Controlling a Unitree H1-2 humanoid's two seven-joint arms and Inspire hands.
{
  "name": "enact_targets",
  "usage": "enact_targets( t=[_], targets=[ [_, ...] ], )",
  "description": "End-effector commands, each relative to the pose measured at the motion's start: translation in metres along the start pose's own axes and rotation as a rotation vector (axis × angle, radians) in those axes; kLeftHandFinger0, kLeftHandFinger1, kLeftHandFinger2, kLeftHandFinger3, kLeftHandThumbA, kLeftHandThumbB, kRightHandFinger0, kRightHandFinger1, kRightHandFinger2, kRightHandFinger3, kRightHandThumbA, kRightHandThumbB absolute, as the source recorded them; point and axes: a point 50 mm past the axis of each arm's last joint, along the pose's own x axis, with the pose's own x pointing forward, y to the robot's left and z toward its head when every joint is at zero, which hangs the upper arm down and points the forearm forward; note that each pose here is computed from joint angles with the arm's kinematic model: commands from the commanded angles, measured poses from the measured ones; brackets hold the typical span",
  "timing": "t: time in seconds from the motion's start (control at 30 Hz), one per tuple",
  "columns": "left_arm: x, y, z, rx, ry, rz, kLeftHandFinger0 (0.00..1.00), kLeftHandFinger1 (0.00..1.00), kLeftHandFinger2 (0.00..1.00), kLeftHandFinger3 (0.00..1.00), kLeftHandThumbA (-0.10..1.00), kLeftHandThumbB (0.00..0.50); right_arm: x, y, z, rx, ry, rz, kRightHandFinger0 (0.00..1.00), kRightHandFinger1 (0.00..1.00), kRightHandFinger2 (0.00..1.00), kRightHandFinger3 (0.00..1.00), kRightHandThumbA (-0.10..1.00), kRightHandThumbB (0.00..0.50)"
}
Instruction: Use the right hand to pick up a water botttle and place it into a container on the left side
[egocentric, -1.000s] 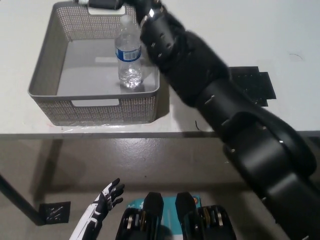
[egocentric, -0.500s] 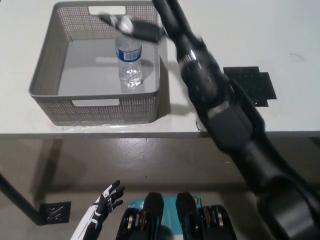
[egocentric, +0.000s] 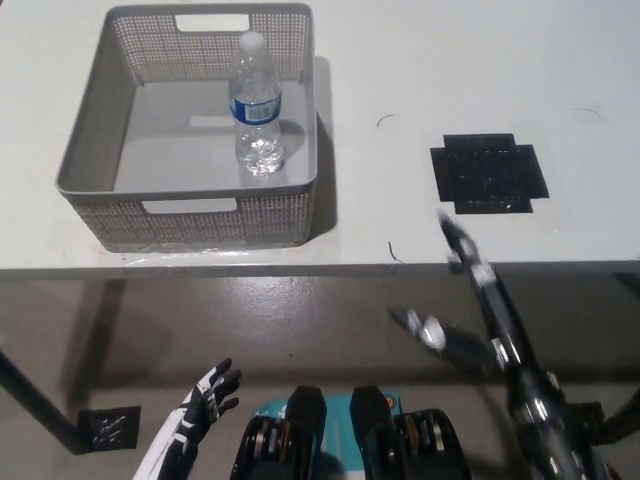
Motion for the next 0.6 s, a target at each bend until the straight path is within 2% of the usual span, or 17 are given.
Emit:
enact_targets(
  t=[0.0, 0.1, 0.13, 0.33, 0.5, 0.57],
  targets=[
    [0.011, 0.014, 0.014, -0.028, -0.053, 0.037, 1.00, 1.00, 1.00, 1.00, 1.00, 0.179, -0.023, -0.015, 0.013, 0.229, -0.132, -0.011, 1.00, 1.00, 1.00, 1.00, 0.97, 0.370],
    [0.011, 0.014, 0.014, -0.029, -0.053, 0.037, 1.00, 1.00, 1.00, 1.00, 1.00, 0.178, -0.023, -0.015, 0.013, 0.235, -0.133, -0.009, 1.00, 1.00, 1.00, 1.00, 0.97, 0.368],
    [0.008, 0.017, 0.014, -0.015, -0.040, 0.057, 1.00, 1.00, 1.00, 1.00, 1.00, 0.175, -0.038, -0.016, -0.007, 0.225, -0.066, -0.028, 1.00, 1.00, 1.00, 1.00, 0.98, 0.387],
    [0.008, 0.019, 0.012, -0.014, -0.036, 0.075, 1.00, 1.00, 1.00, 1.00, 1.00, 0.180, -0.047, -0.025, -0.025, 0.219, 0.002, -0.045, 1.00, 1.00, 1.00, 1.00, 1.00, 0.425],
    [0.008, 0.024, 0.013, -0.002, -0.045, 0.091, 1.00, 1.00, 1.00, 1.00, 1.00, 0.195, -0.039, -0.023, -0.030, 0.247, 0.016, -0.050, 1.00, 1.00, 1.00, 1.00, 0.97, 0.432],
    [0.007, 0.024, 0.013, -0.005, -0.044, 0.098, 1.00, 1.00, 1.00, 1.00, 1.00, 0.184, -0.039, -0.023, -0.030, 0.248, 0.024, -0.054, 1.00, 1.00, 1.00, 1.00, 0.97, 0.426]
  ],
)
